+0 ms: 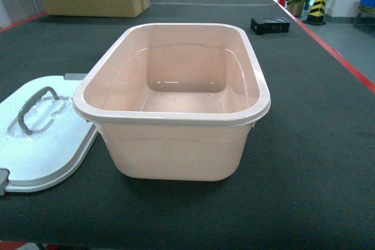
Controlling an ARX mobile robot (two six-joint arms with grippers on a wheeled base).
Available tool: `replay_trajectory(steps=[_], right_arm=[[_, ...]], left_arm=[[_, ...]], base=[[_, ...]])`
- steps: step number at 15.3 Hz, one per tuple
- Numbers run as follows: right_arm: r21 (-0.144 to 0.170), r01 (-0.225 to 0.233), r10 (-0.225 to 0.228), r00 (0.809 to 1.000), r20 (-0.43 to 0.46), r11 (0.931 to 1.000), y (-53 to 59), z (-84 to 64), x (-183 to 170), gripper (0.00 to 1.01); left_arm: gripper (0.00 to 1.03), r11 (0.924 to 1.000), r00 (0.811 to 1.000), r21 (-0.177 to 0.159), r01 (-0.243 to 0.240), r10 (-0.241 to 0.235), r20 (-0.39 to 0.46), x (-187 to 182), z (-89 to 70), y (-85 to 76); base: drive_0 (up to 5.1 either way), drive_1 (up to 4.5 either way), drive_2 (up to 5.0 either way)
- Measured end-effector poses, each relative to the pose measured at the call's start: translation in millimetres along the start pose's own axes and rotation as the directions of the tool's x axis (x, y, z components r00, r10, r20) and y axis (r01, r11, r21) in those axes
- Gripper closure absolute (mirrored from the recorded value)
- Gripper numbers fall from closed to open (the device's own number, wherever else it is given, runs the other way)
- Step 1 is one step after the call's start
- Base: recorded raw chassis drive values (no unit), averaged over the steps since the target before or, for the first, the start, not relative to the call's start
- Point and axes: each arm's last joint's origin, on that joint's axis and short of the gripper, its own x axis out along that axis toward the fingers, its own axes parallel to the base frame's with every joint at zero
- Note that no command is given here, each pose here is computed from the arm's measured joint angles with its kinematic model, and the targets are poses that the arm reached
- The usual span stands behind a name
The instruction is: Pick capacitor and pack into box
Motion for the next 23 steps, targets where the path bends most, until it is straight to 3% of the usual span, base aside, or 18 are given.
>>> replay_trajectory(steps=[10,11,12,13,14,15,17,18,20,22,23], right_arm=[[0.000,0.000,0.000,1.000,0.000,1.0000,0.0,0.0,0.0,0.03],[0.000,0.000,0.000,1.000,0.000,1.0000,0.0,0.0,0.0,0.03],[0.000,0.001,-0.001,1.000,-0.001,1.0000,0.0,-0.1,0.0,0.03],[0.000,0.000,0.000,1.000,0.000,1.0000,0.0,0.0,0.0,0.03],[0.000,0.000,0.000,1.000,0.000,1.0000,0.0,0.0,0.0,0.03],[0.000,0.000,0.000,1.000,0.000,1.0000,0.0,0.0,0.0,0.03],[0.000,0.000,0.000,1.000,0.000,1.0000,0.0,0.0,0.0,0.03],[0.000,0.000,0.000,1.000,0.000,1.0000,0.0,0.0,0.0,0.03],[0.000,0.000,0.000,1.000,0.000,1.0000,0.0,0.0,0.0,0.03],[0.000,0.000,0.000,1.000,0.000,1.0000,0.0,0.0,0.0,0.03],[0.000,0.000,0.000,1.000,0.000,1.0000,0.0,0.0,0.0,0.03]], left_arm=[[0.60,1.0000,1.000,0.000,0.000,0.000,0.000,0.0,0.0,0.0],[0.60,0.9974,0.997,-0.005,-0.072,0.072,0.036,1.5,4.0,-1.5],[0.60,0.9935,0.991,-0.017,-0.112,0.113,0.071,4.2,8.4,-5.5],[0.60,0.9886,0.987,-0.015,-0.150,0.151,0.051,24.6,13.2,-24.0],[0.60,0.9932,0.989,-0.015,-0.116,0.117,0.088,37.5,27.7,-32.9],[0.60,0.9977,0.985,-0.023,-0.063,0.066,0.160,59.2,52.9,-44.6],[0.60,0.9992,0.977,-0.018,0.036,-0.031,0.209,113.5,82.9,-72.0],[0.60,0.9969,0.987,0.013,0.078,-0.079,0.143,147.4,81.3,-90.3],[0.60,0.9840,0.984,0.047,0.172,-0.174,0.034,203.5,65.8,-127.0],[0.60,0.9714,0.972,0.046,0.233,-0.233,-0.007,238.6,56.3,-155.0],[0.52,0.9667,0.968,0.043,0.252,-0.252,-0.016,247.0,51.5,-164.1]], base=[[0.0,0.00,0.0],[0.0,0.00,0.0],[0.0,0.00,0.0],[0.0,0.00,0.0],[0.0,0.00,0.0],[0.0,0.00,0.0],[0.0,0.00,0.0],[0.0,0.00,0.0],[0.0,0.00,0.0],[0.0,0.00,0.0],[0.0,0.00,0.0]])
